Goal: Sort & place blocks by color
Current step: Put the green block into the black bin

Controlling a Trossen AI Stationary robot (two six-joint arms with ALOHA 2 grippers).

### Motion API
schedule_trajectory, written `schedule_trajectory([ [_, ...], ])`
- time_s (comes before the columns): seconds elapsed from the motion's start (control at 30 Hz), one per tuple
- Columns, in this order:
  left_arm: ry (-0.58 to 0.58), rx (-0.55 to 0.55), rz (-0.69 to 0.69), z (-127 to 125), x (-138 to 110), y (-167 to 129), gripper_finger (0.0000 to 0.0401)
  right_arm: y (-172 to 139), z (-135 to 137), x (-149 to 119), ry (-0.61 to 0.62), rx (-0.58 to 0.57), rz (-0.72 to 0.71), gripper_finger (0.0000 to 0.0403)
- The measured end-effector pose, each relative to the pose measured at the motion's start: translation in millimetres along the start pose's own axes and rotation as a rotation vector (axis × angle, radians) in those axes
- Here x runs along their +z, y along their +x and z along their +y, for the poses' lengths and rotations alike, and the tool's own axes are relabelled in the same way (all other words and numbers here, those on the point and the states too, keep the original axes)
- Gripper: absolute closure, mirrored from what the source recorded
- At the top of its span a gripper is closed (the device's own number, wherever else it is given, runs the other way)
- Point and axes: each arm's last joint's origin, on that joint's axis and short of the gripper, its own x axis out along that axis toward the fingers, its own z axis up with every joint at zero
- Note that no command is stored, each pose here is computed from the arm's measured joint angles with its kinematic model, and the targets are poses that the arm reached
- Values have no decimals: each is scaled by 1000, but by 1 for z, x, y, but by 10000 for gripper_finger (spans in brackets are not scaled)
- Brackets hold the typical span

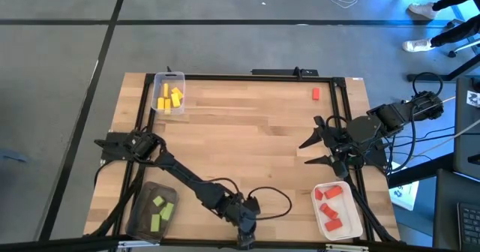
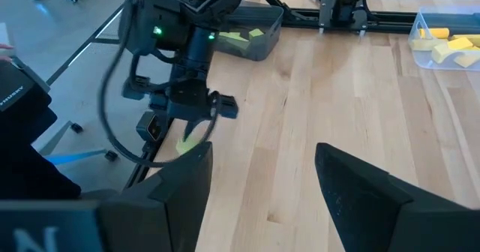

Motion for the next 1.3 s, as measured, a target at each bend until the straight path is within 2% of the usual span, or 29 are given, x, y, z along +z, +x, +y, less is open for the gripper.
schedule_trajectory([
  [0.1,-4,55,21,6,3,-6,250,0,0,0,0,0,0,166],
  [0.4,-53,48,31,11,16,-15,244,0,0,0,0,0,-1,166],
  [0.63,-57,7,59,9,20,-22,180,0,0,0,0,0,-1,166],
  [0.73,-51,8,72,8,18,-23,165,0,0,0,0,0,-1,166],
  [1.03,166,90,57,4,-6,-9,167,0,0,0,0,0,-1,166],
  [1.3,255,146,19,1,-17,-5,167,0,0,0,0,0,-1,166],
])
